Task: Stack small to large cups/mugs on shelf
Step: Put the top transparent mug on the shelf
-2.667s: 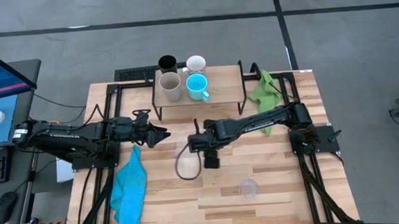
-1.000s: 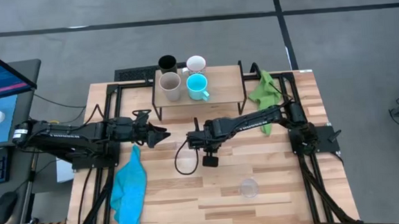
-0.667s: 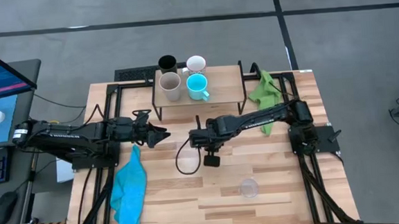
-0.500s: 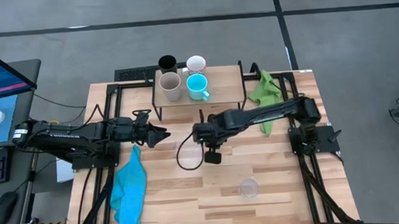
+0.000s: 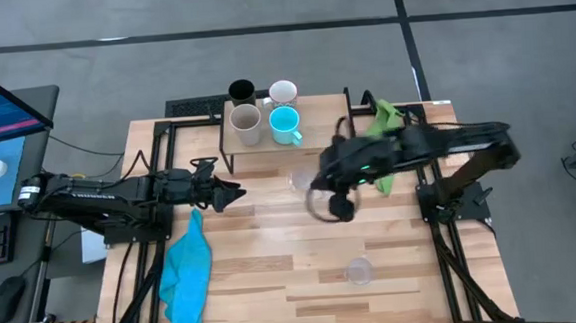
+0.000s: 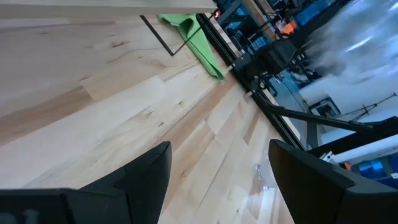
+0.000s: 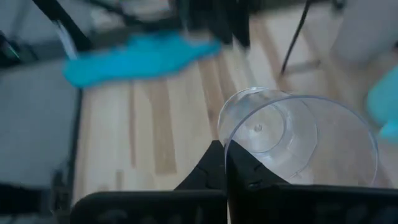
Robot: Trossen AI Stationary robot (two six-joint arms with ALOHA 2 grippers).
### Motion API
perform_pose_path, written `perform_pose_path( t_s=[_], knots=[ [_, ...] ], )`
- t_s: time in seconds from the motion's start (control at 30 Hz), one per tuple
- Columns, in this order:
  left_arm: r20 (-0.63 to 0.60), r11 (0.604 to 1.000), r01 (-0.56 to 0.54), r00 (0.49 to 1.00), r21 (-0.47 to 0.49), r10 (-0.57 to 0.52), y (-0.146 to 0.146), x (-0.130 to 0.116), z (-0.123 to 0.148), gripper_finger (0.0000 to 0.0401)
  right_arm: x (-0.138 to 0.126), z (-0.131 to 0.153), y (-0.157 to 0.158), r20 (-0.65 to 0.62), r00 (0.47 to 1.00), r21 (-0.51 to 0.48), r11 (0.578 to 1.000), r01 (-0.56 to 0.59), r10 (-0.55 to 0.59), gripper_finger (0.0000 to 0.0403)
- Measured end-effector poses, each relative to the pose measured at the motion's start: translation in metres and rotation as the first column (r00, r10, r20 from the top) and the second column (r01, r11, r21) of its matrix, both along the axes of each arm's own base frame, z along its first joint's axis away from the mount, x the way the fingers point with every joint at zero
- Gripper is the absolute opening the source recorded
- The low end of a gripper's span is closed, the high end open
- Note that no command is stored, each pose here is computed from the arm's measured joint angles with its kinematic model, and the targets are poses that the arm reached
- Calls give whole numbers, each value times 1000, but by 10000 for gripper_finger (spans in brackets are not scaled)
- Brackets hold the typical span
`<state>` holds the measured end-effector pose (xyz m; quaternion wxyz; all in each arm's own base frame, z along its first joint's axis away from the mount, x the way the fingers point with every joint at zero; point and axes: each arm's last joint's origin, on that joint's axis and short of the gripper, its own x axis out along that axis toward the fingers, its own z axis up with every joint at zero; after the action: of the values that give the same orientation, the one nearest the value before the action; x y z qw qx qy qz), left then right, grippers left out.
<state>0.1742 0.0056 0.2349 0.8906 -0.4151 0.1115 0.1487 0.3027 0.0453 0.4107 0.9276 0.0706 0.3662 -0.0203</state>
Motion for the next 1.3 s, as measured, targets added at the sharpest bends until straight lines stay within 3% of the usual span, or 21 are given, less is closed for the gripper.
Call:
perform_pose_path(
  t_s=[0.13,0.3,0.57,0.67,0.9,1.13,1.3],
  knots=[
    [2,1000,-7,1000,2,7,0,0,0,261,-29,34,4,181,983,0,1000,-17,17,6],
    [2,1000,-19,1000,6,19,1,0,0,261,-65,69,12,387,919,-18,997,-75,77,8],
    [3,999,-37,999,12,37,1,0,0,261,-104,97,25,547,817,-73,983,-170,182,10],
    [3,998,-52,999,17,52,2,0,0,261,-109,98,27,549,817,-92,984,-150,176,10],
    [5,997,-73,997,14,73,2,0,0,261,-107,85,11,442,897,-193,976,101,-5,10],
    [8,996,-85,996,2,85,2,0,0,261,-94,73,-28,340,931,-239,946,218,-129,7],
    [9,996,-89,996,-7,89,2,0,0,261,-83,60,-63,219,960,-269,935,231,-175,10]
  ],
)
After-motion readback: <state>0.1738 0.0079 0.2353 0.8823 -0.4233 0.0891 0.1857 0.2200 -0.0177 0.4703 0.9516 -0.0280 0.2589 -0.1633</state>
